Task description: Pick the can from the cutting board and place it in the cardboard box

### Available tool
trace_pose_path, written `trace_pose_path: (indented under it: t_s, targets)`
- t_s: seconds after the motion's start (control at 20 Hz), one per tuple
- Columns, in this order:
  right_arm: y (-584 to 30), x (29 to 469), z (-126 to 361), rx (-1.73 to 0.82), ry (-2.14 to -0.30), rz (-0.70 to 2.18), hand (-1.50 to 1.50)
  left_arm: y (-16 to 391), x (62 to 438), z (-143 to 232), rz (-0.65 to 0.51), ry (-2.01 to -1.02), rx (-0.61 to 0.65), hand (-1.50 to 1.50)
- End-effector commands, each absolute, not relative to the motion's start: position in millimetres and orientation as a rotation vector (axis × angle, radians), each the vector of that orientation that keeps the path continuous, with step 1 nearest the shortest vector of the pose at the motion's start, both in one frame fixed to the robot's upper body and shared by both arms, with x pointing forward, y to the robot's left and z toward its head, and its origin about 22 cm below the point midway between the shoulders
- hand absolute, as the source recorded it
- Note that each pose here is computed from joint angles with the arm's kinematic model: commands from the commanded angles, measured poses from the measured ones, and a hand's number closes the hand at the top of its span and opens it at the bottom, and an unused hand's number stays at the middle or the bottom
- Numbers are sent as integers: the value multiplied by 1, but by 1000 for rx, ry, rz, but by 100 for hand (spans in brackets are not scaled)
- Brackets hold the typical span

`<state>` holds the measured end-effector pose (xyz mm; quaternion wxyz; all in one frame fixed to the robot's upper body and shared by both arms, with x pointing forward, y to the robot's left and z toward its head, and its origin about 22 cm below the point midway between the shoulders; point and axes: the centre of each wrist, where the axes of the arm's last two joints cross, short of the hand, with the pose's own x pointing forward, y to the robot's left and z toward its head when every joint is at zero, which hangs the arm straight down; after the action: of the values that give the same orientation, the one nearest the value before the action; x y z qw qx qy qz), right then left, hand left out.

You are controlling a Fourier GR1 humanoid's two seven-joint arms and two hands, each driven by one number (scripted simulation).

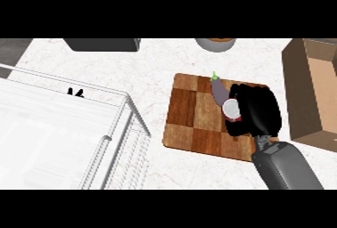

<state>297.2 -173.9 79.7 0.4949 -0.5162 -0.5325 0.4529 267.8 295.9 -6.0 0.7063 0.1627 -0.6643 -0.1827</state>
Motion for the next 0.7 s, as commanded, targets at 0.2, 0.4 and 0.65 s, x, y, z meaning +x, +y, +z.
trace_pose_path:
  t_s: [0.2, 0.4, 0.65]
  targets:
    - [-203, 302, 192, -1464, -1267, 956, 150, 285, 268, -11, -407, -1461, 333, 0]
    - [-219, 299, 222, -1522, -1213, 812, 150, 295, 261, -9, -408, -1471, 335, 0]
    - [-263, 287, 250, -1544, -1220, 694, 150, 281, 272, -18, -396, -1457, 333, 0]
